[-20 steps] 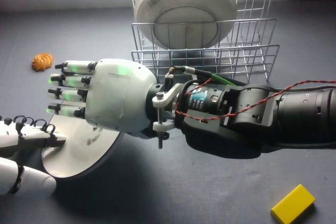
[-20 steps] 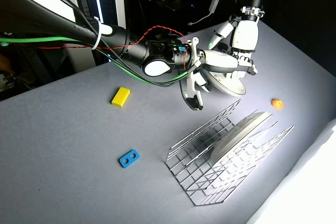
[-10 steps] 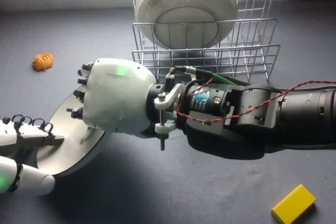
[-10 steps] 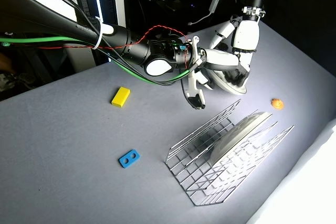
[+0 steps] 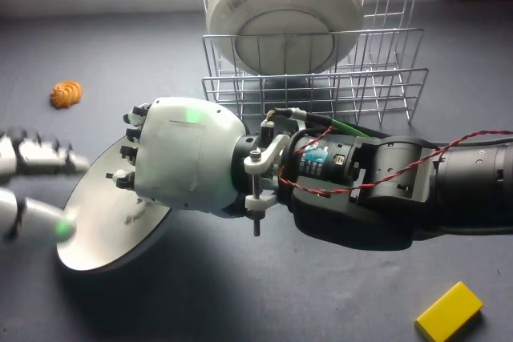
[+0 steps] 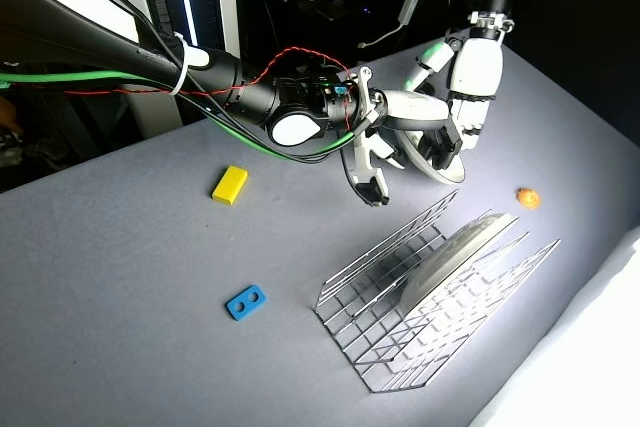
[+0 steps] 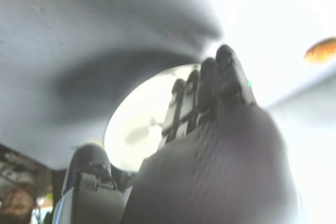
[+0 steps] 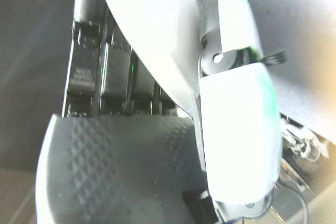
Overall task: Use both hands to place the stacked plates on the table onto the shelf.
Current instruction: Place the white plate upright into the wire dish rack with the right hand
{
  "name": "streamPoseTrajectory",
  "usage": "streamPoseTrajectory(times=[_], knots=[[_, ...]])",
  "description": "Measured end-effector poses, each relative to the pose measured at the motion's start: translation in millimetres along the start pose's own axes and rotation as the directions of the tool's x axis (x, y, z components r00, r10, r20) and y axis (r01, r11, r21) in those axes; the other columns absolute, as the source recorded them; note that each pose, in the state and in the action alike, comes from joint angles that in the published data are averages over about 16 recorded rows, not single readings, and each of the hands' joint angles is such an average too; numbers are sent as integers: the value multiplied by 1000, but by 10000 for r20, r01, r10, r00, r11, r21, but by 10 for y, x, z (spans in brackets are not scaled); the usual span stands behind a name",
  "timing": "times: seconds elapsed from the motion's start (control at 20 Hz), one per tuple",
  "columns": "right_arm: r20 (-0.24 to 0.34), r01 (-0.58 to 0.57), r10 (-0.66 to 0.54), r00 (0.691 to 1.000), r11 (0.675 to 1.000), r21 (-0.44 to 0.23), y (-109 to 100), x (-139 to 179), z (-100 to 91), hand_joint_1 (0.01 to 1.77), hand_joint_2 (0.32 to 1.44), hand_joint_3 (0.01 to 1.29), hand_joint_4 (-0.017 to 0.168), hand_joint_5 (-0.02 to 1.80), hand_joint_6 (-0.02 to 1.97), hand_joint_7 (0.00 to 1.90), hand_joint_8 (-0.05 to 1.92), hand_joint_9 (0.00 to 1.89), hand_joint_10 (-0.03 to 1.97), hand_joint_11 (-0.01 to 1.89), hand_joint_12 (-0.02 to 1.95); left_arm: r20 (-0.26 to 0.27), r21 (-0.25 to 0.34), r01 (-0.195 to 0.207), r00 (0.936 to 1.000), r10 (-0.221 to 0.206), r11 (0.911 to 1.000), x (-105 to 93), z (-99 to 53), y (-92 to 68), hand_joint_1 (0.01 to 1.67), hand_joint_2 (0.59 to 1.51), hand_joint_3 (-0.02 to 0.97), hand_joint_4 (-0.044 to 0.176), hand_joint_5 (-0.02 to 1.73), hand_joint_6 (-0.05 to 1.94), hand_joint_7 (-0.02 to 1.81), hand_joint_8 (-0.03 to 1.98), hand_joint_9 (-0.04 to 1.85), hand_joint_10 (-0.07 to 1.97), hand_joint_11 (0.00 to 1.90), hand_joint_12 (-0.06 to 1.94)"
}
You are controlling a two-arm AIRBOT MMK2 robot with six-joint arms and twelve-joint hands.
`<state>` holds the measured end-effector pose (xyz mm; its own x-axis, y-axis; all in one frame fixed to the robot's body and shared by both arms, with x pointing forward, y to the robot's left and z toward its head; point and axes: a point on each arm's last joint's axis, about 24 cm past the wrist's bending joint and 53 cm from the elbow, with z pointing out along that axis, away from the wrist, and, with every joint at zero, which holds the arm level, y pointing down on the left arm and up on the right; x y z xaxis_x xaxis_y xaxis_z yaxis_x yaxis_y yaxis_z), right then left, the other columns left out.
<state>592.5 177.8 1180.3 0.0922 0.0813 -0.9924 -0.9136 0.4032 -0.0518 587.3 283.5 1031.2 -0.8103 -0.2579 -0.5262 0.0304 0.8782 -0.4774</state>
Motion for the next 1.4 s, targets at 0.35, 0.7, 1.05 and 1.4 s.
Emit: streamPoseTrajectory(times=[0.35,0.7,1.05,1.4], knots=[[240,-21,24,9997,9999,-140,68,-135,-96,1172,1028,12,-8,738,1179,948,1108,979,648,773,1151,987,499,-789,9924,737,9956,-476,-130,-142,15,1134,20,-1,21,20,19,9,15,-70,13,12],[805,53,-17,9968,9990,-444,237,-423,-283,1179,1039,12,-3,740,1253,937,1123,1006,613,800,1091,1391,792,-1975,9728,1853,9771,-724,-275,-215,12,1135,21,3,20,20,16,9,15,-70,13,11],[1327,-24,91,9911,9987,-502,310,-758,-559,1175,1050,13,-1,724,1313,933,1143,1078,420,823,1043,1505,950,-2785,9531,2627,9557,-815,-381,-253,11,1133,21,6,28,19,17,9,16,-70,13,10],[1474,-1196,1158,9823,9927,172,11,-1127,-833,1172,1050,13,-1,725,1290,928,1168,1073,471,827,1059,1515,1104,-3242,9397,3065,9395,-828,-444,-295,12,1136,21,7,30,19,20,9,18,-70,13,10]])
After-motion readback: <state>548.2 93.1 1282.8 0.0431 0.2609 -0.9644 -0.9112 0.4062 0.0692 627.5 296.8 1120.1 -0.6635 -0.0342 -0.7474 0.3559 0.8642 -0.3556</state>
